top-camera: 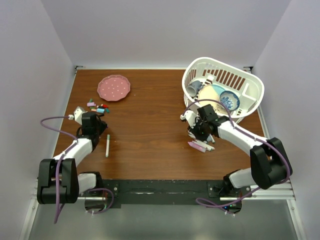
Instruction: Open the pen caps
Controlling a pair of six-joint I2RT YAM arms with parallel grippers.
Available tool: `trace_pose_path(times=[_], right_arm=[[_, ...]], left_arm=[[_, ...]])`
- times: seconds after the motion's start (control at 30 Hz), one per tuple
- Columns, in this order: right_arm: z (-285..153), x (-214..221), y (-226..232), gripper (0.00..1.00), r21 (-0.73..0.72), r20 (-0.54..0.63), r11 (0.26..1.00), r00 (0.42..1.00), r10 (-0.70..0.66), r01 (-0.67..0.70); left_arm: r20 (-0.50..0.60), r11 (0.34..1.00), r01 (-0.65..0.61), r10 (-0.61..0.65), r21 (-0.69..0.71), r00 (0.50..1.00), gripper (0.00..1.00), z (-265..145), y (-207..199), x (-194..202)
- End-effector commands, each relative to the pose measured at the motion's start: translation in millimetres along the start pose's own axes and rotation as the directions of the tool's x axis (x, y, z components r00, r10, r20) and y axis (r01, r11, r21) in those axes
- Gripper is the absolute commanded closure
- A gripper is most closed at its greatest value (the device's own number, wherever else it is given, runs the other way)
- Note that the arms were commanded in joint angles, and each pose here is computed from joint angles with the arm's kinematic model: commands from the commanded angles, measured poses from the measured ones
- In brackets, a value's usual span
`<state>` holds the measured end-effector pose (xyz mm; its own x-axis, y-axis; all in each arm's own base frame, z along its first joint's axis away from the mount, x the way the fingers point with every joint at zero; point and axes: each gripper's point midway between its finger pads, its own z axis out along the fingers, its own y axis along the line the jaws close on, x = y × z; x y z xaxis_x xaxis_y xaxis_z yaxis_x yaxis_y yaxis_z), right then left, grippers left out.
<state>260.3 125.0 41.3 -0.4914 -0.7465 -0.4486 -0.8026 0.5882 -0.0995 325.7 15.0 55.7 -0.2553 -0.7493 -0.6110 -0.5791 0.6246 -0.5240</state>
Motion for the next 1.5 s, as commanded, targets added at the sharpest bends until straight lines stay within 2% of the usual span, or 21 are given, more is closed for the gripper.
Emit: trace_pose_path(times=[0.0,0.13,0.27,0.3,0.37,0.5,0.6,0.67,0.77,0.97,1.13,1.23,1.33,1.47], right_arm=[[-12,-18,-13,0.76,0.044,0.039,0.999,0.999,-0.020,0.018],[-16,-23,-12,0.68,0.042,0.065,0.999,0.998,-0.024,0.021],[-22,-29,-11,0.68,0.040,0.094,0.999,0.995,-0.027,0.024],[-23,-29,-9,0.68,0.032,0.100,0.999,0.994,-0.031,0.028],[-26,-32,-9,0.67,0.035,0.117,0.999,0.992,-0.036,0.032],[-30,-36,-4,0.66,0.016,0.143,0.999,0.988,-0.049,0.047],[-29,-36,1,0.61,-0.011,0.150,0.998,0.987,-0.061,0.063],[-29,-35,2,0.56,-0.022,0.148,0.998,0.987,-0.062,0.066],[-29,-36,5,0.54,-0.034,0.151,0.997,0.986,-0.069,0.075],[-30,-36,7,0.53,-0.047,0.156,0.996,0.985,-0.071,0.079],[-33,-38,9,0.53,-0.051,0.168,0.995,0.983,-0.075,0.085],[-33,-39,9,0.52,-0.054,0.173,0.995,0.982,-0.076,0.086],[-34,-39,10,0.52,-0.056,0.175,0.995,0.982,-0.077,0.088],[-35,-40,13,0.52,-0.068,0.184,0.993,0.980,-0.080,0.094]], left_arm=[[0.036,1.000,0.012,-0.013,0.020,0.999,0.61,0,-16,-23],[0.055,1.000,0.008,-0.008,0.002,0.998,0.47,0,-17,-37],[0.047,1.000,0.007,-0.007,0.005,0.999,0.45,-2,-28,-48],[0.007,1.000,-0.001,0.001,-0.023,1.000,0.44,-3,-22,-41],[-0.043,1.000,-0.004,0.003,-0.023,0.999,0.44,-6,-27,-36],[-0.220,0.989,-0.045,0.014,-0.138,0.976,0.48,-21,1,-1],[-0.293,0.982,-0.106,0.056,-0.157,0.955,0.52,-33,14,17],[-0.298,0.977,-0.155,0.105,-0.149,0.949,0.52,-39,13,19],[-0.321,0.967,-0.206,0.148,-0.153,0.935,0.52,-45,12,25],[-0.438,0.903,-0.361,0.235,-0.231,0.868,0.51,-49,27,46],[-0.475,0.843,-0.455,0.287,-0.288,0.832,0.43,-59,47,44],[-0.486,0.839,-0.468,0.297,-0.278,0.822,0.38,-65,55,50],[-0.533,0.850,-0.472,0.293,-0.236,0.794,0.40,-67,53,64],[-0.568,0.858,-0.470,0.286,-0.208,0.772,0.51,-67,53,75]])
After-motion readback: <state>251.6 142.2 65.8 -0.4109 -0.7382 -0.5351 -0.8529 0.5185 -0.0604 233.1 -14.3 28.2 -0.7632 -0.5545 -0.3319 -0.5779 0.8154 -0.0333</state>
